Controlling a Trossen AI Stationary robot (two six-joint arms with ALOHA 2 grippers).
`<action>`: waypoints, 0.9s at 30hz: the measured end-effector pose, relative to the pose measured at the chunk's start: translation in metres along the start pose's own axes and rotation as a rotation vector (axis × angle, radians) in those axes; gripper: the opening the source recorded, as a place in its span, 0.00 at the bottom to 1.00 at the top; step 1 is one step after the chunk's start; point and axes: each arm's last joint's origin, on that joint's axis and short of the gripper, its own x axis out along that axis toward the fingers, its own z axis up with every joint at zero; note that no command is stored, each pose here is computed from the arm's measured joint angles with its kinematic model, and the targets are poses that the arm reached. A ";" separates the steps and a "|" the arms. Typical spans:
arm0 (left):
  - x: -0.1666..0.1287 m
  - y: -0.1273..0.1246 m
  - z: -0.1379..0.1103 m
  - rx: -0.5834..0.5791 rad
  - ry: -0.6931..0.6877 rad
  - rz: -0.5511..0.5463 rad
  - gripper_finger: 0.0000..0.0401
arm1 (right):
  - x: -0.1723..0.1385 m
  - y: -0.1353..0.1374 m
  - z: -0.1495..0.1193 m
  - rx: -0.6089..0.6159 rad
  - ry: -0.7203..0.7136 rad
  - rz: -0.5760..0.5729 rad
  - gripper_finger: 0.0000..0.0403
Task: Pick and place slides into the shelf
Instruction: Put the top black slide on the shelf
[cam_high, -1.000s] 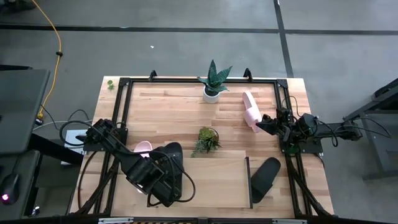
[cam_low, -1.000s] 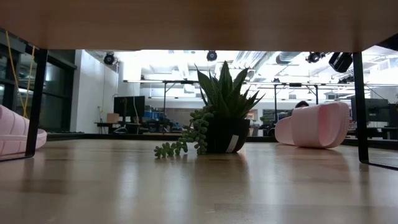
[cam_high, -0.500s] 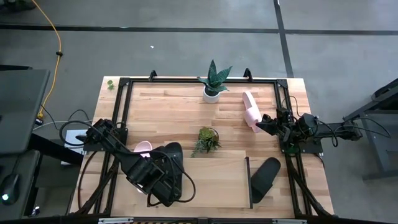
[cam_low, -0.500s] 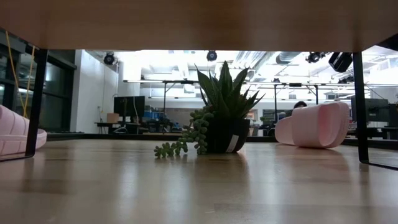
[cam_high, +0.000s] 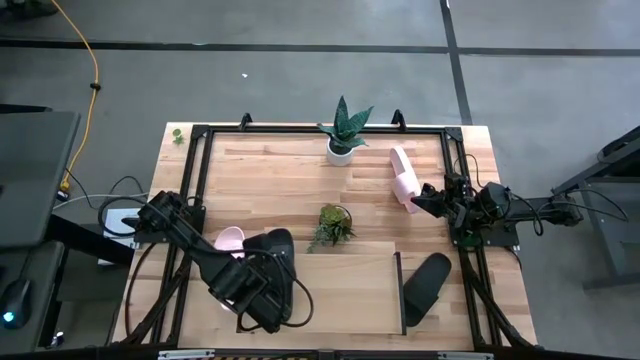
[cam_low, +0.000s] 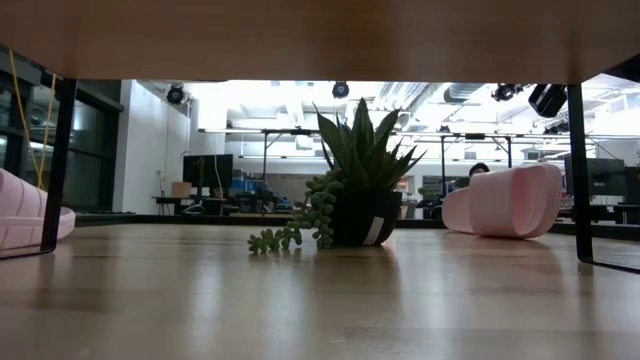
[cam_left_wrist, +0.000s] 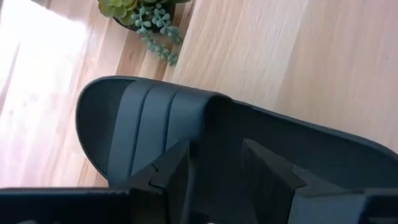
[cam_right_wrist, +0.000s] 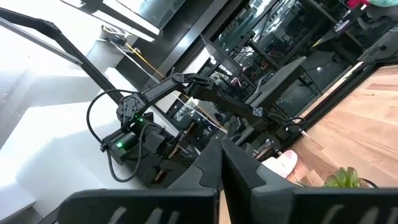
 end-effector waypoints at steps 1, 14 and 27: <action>0.000 0.000 0.000 0.001 -0.007 0.005 0.33 | 0.000 0.000 0.000 0.000 0.000 0.000 0.00; 0.000 0.001 0.001 0.019 -0.033 0.026 0.32 | 0.000 -0.001 -0.001 -0.001 0.006 -0.007 0.00; 0.000 0.001 0.002 0.098 -0.059 0.051 0.32 | 0.000 -0.001 -0.001 -0.002 -0.002 -0.022 0.00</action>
